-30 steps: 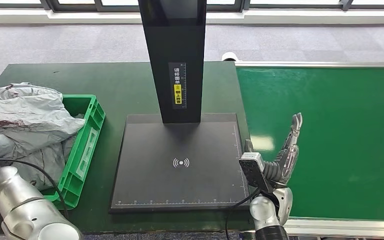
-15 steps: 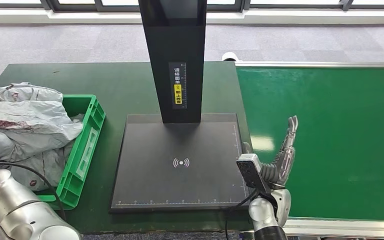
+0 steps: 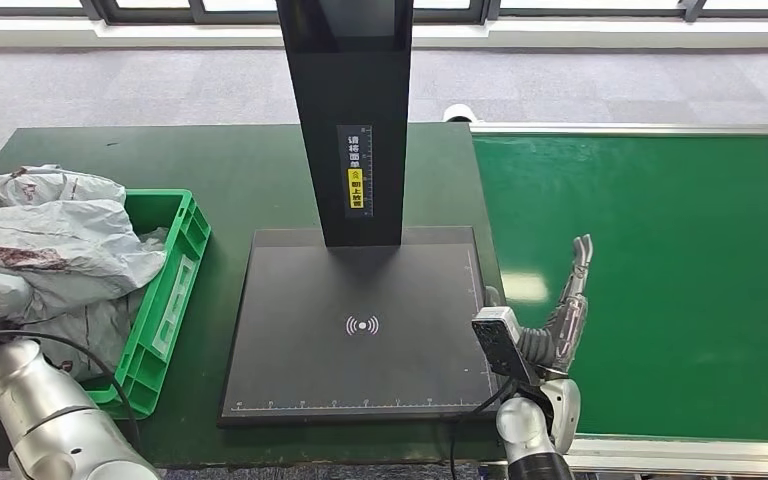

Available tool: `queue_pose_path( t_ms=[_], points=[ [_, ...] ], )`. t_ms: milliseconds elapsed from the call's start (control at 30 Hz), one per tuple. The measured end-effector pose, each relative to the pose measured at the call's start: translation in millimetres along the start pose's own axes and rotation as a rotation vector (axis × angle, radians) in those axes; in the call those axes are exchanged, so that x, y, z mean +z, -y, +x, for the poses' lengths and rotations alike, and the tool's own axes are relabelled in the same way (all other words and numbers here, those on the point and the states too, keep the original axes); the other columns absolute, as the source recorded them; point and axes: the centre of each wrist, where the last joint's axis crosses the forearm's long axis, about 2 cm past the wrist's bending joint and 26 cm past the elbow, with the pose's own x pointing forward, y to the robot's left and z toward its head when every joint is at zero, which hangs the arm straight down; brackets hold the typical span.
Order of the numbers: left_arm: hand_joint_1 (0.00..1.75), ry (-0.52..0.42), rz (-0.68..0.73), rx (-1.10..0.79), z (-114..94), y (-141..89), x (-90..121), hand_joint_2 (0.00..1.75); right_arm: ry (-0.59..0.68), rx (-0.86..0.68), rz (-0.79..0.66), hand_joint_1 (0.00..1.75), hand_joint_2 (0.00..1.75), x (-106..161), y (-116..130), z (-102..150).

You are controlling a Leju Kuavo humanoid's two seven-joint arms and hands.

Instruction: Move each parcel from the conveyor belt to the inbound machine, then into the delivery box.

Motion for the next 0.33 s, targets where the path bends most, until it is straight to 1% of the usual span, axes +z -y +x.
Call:
queue_pose_path(
  t_ms=[200, 333],
  points=[
    [0.0, -0.014, -0.001, 0.01, -0.5, 0.8, 2.6, 0.0, -0.001, 0.002, 0.002, 0.0, 1.75, 0.2, -0.1, -0.1],
    [0.0, -0.03, -0.017, 0.056, 2.7, 5.3, 9.9, 0.0, -0.003, 0.008, 0.004, 0.0, 1.75, 0.6, 0.3, -1.0]
  ],
)
